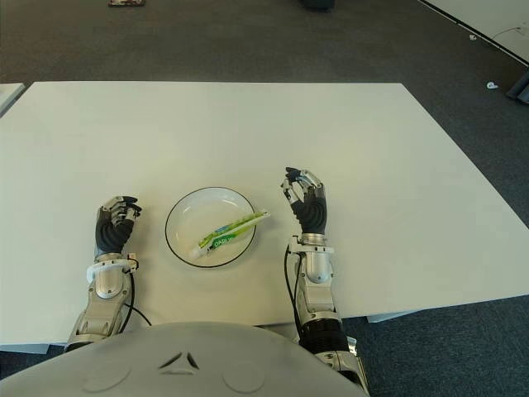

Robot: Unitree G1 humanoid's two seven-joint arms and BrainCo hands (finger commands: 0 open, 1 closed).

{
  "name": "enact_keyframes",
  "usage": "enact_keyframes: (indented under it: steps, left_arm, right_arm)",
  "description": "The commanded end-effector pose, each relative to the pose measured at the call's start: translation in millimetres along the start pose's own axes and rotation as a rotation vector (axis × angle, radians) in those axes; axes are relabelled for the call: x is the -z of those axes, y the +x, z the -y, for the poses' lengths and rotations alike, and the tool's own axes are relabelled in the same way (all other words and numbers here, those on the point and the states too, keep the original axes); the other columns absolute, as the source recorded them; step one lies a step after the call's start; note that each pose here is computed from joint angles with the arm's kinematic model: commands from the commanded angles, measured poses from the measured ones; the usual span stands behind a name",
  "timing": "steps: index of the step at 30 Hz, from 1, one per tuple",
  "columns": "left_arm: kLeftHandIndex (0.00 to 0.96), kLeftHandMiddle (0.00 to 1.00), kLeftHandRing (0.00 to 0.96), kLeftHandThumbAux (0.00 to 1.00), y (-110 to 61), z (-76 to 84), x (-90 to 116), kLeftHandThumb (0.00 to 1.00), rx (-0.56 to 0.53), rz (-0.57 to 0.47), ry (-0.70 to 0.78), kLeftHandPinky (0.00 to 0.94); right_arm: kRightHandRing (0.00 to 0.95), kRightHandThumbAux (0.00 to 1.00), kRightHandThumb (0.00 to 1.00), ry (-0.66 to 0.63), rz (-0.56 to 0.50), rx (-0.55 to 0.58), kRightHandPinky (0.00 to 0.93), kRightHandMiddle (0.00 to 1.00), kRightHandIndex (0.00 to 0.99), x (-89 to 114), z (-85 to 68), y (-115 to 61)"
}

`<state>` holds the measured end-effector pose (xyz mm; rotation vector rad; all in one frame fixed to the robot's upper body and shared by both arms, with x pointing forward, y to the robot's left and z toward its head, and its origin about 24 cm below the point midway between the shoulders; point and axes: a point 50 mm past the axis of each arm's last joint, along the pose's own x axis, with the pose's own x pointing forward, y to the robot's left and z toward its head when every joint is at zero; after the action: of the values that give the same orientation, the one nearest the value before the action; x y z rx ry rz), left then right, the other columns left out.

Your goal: Put the toothpaste on the table into the plate.

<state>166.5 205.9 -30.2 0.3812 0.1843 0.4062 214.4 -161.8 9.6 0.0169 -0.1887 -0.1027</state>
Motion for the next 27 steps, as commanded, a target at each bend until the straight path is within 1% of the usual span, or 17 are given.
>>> enact_keyframes:
  steps: [1,11,21,27]
  left_arm:
    - [0.427,0.531,0.537,0.721,-2.3,-1.0,8,0.702,0.016,-0.036,0.022,0.509]
    - [0.427,0.529,0.528,0.720,-2.1,-2.0,6,0.702,0.023,-0.024,-0.034,0.500]
    - [0.427,0.524,0.522,0.720,-3.2,-2.0,6,0.704,0.018,-0.020,-0.064,0.497]
    - [0.427,0.526,0.527,0.720,-3.0,-1.7,5,0.705,0.019,-0.027,-0.056,0.503]
  right_arm:
    - [0.572,0.726,0.697,0.006,-0.077,0.046,0.567,0.592,0.435,8,3.4,2.7]
    - [0.601,0.725,0.703,0.017,-0.165,0.102,0.615,0.609,0.437,12,5.9,3.3]
    - [0.612,0.725,0.707,0.022,-0.256,0.141,0.611,0.622,0.438,16,3.8,1.6]
    - [0.609,0.726,0.708,0.045,-0.292,0.120,0.605,0.621,0.438,18,1.3,0.1]
